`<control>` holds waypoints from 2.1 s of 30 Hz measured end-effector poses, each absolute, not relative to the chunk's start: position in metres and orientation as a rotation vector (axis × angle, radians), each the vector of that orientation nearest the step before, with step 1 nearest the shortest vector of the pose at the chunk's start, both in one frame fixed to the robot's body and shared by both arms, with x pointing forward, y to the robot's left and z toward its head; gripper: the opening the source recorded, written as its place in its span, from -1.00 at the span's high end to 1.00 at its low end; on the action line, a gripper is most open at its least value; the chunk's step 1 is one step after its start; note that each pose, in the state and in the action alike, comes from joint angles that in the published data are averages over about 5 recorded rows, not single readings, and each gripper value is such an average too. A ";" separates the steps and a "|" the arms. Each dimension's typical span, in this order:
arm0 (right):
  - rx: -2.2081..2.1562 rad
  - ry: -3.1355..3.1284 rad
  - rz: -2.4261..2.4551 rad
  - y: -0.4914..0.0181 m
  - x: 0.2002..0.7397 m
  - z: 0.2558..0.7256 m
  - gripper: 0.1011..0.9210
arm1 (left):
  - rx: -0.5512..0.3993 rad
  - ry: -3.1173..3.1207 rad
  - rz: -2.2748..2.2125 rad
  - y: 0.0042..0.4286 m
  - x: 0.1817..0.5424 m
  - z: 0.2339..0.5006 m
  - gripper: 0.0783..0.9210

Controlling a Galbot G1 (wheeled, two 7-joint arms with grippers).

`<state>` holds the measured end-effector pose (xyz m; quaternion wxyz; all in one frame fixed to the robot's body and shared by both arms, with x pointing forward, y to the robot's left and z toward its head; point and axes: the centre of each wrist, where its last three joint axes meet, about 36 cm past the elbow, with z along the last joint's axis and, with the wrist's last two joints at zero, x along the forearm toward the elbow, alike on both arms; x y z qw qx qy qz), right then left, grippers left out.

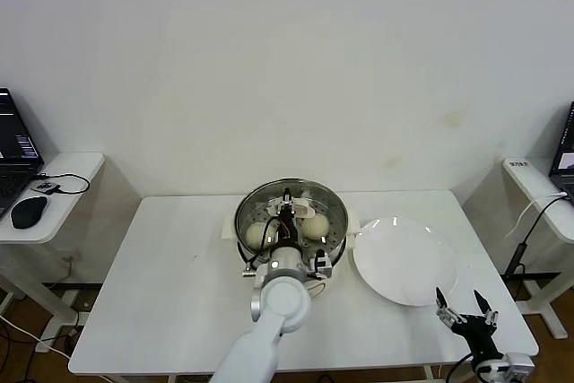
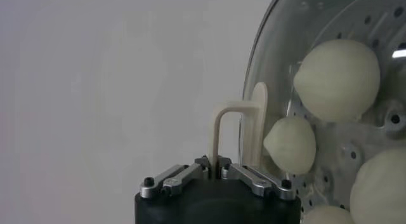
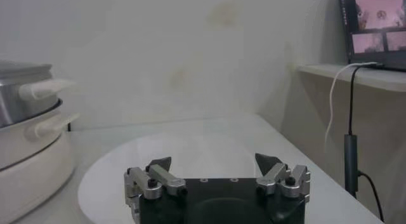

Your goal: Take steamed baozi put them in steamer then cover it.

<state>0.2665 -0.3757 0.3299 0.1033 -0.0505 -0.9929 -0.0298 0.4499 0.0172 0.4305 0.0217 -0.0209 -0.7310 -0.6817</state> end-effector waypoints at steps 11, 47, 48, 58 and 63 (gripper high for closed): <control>-0.155 -2.928 -0.083 -0.377 0.265 0.330 -0.76 | -0.085 -2.319 -2.066 0.020 0.436 0.446 -0.27; -0.101 -2.924 -0.089 -0.370 0.262 0.340 -0.76 | -0.018 -2.391 -1.997 0.077 0.385 0.472 -0.77; -0.096 -2.928 -0.086 -0.368 0.263 0.342 -0.76 | -0.005 -2.402 -1.991 0.083 0.382 0.475 -0.77; -0.041 -2.949 0.002 -0.355 0.265 0.349 -0.76 | 0.084 -2.635 -1.779 0.156 0.368 0.489 -0.77; -0.010 -2.963 0.034 -0.342 0.265 0.350 -0.76 | 0.101 -2.799 -1.522 0.198 0.356 0.464 -0.77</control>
